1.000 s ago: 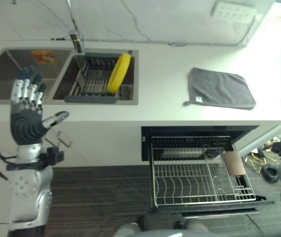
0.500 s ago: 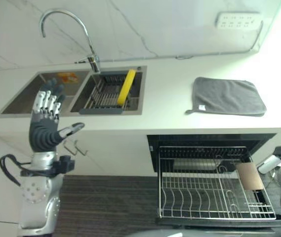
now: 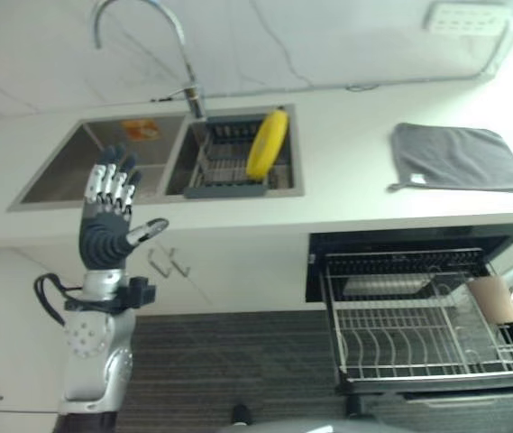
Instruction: Place the dishes in the dishwasher.
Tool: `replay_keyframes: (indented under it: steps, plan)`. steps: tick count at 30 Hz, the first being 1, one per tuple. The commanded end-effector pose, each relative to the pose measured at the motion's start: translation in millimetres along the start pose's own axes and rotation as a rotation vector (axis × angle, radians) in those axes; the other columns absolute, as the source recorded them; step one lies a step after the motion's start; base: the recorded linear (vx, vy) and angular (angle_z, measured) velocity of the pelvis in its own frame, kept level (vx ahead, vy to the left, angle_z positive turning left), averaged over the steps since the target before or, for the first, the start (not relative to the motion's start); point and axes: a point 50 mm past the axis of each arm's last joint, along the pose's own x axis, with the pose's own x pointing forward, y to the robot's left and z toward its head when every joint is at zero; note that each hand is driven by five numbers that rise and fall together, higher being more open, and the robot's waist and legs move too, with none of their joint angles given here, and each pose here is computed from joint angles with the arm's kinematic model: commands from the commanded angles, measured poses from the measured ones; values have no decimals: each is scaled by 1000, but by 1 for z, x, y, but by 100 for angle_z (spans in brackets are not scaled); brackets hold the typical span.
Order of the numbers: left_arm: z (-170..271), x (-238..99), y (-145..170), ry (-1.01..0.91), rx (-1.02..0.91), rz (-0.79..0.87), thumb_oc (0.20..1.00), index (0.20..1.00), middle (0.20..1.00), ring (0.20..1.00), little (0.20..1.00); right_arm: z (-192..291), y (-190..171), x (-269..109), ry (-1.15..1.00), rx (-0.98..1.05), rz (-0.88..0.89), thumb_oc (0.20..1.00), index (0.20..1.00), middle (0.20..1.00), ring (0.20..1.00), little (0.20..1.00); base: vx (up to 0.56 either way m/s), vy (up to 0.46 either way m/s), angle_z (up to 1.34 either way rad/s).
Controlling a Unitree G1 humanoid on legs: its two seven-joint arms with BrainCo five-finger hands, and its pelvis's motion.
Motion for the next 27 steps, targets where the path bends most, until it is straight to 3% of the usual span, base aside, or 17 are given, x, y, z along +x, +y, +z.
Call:
replay_keyframes:
  steps: [1, 10, 27]
  plan:
    - [36, 12, 5, -137, 71, -60, 1000, 1000, 1000, 1000, 1000, 16, 6, 11, -111, -13, 40, 1000, 1000, 1000, 1000, 1000, 28, 382, 4]
    - [35, 21, 2, -132, 40, -63, 1000, 1000, 1000, 1000, 1000, 11, 19, 14, -112, -12, 50, 1000, 1000, 1000, 1000, 1000, 6, 249, -35]
    - [25, 17, -7, -97, -29, -72, 1000, 1000, 1000, 1000, 1000, 3, 16, 9, -70, 8, 19, 1000, 1000, 1000, 1000, 1000, 93, -86, 1]
